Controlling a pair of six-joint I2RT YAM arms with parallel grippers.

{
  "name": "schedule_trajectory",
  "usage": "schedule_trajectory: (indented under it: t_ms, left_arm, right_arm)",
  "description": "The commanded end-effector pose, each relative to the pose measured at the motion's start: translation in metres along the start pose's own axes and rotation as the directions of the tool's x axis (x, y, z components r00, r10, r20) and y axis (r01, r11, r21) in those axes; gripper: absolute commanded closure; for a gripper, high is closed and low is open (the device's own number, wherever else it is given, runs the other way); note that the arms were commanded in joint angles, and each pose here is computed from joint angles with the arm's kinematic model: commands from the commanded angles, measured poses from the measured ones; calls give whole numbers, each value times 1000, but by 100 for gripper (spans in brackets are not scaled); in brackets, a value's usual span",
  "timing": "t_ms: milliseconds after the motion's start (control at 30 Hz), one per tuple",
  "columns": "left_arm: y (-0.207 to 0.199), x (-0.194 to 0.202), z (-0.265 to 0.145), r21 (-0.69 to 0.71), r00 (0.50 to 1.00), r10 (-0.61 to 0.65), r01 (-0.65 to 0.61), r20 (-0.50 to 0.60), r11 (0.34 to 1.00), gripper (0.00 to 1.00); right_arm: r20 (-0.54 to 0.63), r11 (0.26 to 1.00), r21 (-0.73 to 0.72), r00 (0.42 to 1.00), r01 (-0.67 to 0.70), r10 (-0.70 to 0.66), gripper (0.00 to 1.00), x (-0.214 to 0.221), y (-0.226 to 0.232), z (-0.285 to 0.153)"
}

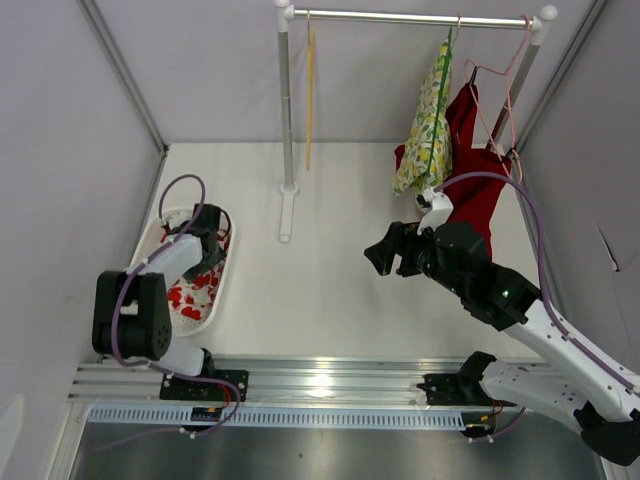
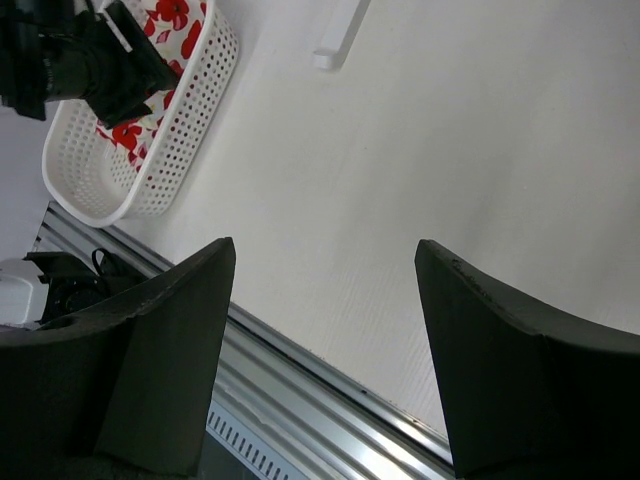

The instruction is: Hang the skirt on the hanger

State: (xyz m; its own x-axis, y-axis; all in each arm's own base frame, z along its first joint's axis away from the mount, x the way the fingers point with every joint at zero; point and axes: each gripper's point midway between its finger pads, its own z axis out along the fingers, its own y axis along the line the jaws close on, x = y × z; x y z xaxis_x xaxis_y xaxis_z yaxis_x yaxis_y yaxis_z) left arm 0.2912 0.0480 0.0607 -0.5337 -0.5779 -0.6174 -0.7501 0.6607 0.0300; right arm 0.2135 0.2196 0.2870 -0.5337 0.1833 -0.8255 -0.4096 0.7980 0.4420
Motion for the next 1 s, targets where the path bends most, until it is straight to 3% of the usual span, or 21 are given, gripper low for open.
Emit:
schedule_trajectory:
  t_ms: [0, 167, 233, 267, 300, 333, 367, 433, 633, 967]
  left_arm:
    - [-6, 8, 28, -63, 999, 5, -7, -42, 998, 29]
    - [-8, 22, 45, -91, 991, -25, 13, -134, 996, 31]
    - [-3, 20, 49, -99, 988, -54, 40, -144, 994, 39]
    - [-3, 20, 50, -94, 986, -61, 46, -154, 994, 46]
    - [-5, 20, 52, -95, 986, -57, 43, -159, 995, 64]
    - [-5, 20, 53, -99, 985, -56, 40, -162, 994, 74]
    - [-4, 19, 52, -100, 984, -56, 39, -167, 994, 90]
    - [-8, 11, 47, -80, 987, -54, 42, -153, 996, 100]
    - [-10, -33, 13, -27, 997, -39, 37, -60, 999, 100]
    - [-13, -126, -99, 214, 976, -128, 89, 177, 973, 100]
  right_arm:
    - [25, 999, -44, 1000, 9, -8, 22, -6, 9, 3]
    - [19, 999, -34, 1000, 24, -24, 22, -4, 3, 4]
    - [13, 999, -38, 1000, 24, -24, 23, -3, 3, 5]
    - [12, 999, -36, 1000, 23, -22, 23, -3, 2, 6]
    - [18, 999, -40, 1000, 23, -22, 24, -4, 2, 5]
    - [15, 999, -40, 1000, 23, -22, 26, -3, 2, 6]
    - [17, 999, -36, 1000, 23, -22, 26, -4, 0, 6]
    - [16, 999, -37, 1000, 27, -26, 27, -4, 0, 6]
    - [12, 999, -44, 1000, 22, -22, 27, -3, 1, 10]
    - [2, 998, -59, 1000, 24, -24, 28, -5, 7, 20]
